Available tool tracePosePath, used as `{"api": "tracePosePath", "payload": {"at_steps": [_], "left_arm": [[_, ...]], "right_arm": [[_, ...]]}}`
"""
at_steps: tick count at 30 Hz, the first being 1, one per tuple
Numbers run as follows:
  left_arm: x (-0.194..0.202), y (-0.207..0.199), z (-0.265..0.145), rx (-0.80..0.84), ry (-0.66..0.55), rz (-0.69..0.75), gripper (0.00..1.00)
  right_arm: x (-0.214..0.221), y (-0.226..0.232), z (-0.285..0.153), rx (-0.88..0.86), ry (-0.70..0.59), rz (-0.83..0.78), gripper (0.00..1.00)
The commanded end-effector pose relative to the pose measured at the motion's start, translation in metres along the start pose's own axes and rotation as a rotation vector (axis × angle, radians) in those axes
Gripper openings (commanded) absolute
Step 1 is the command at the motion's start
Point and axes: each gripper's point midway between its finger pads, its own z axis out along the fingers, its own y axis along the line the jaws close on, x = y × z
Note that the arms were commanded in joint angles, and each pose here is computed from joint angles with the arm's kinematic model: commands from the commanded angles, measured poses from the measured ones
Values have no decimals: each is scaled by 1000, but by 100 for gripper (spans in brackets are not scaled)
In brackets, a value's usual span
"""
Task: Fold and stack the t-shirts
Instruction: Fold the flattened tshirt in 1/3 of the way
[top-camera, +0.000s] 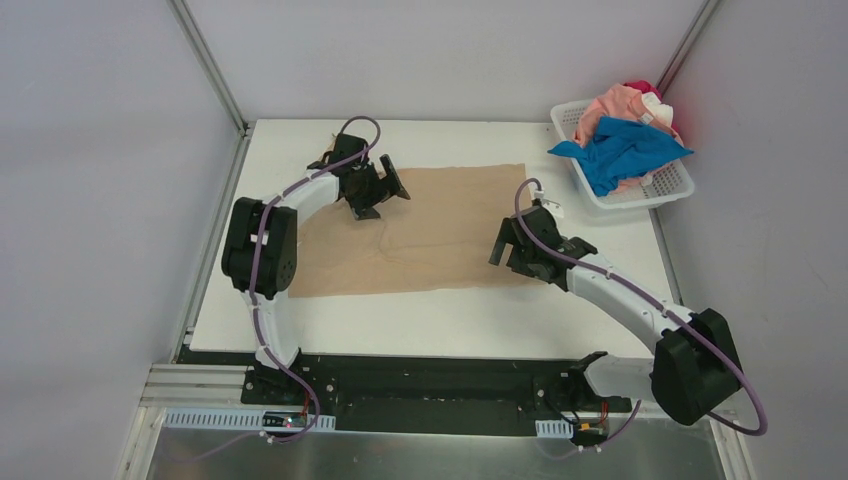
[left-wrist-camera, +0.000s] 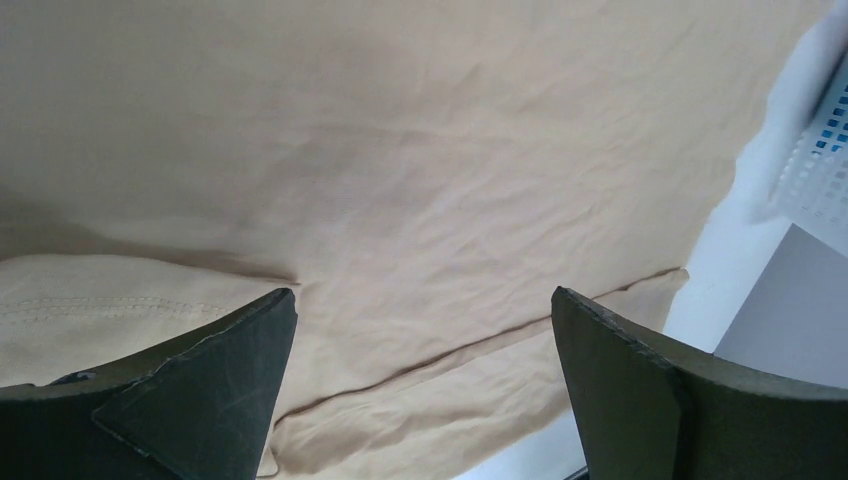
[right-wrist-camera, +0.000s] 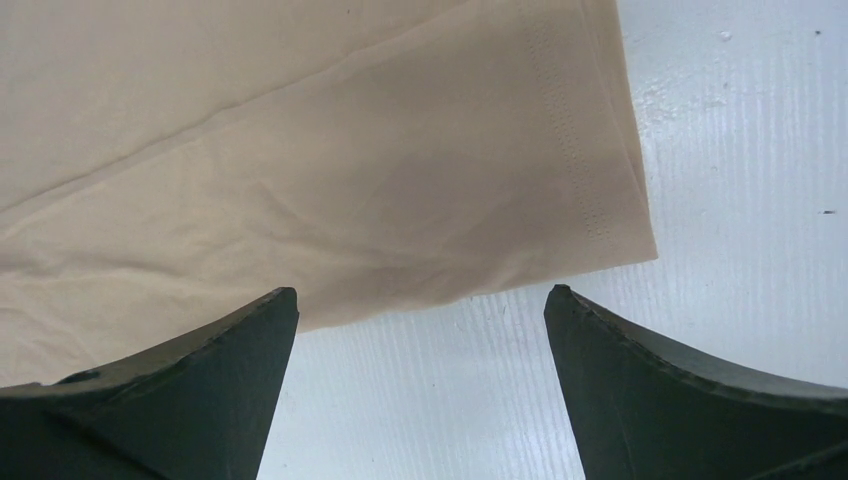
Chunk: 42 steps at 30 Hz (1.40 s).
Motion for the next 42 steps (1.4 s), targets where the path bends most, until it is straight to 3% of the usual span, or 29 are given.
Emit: {"api": "tracePosePath", "payload": {"at_steps": [1, 5, 14, 19, 25, 30, 33, 38, 42], "left_arm": [[1, -16, -4, 51, 13, 13, 99], [4, -4, -21, 1, -26, 36, 99], [10, 37, -86, -143, -230, 96, 99], [49, 84, -81, -245, -169, 52, 99], [98, 140, -81, -386, -90, -12, 99], [142, 160, -97, -382, -30, -83, 99], [154, 151, -110, -307, -30, -91, 99], [107, 99, -140, -156, -175, 15, 99], [37, 68, -159, -202, -342, 61, 99]], "right_arm": [[-15, -7, -4, 33, -64, 34, 98], [-32, 7, 1, -2, -81, 89, 99], [-53, 41, 45, -47, 13, 141, 99], [-28, 33, 67, 1, 96, 151, 99], [15, -1, 61, 66, 158, 167, 98], [51, -16, 39, 34, 234, 198, 99], [52, -15, 24, -14, 219, 203, 99], [-11, 4, -7, -104, 17, 227, 99], [-84, 4, -19, -65, -178, 373, 99]]}}
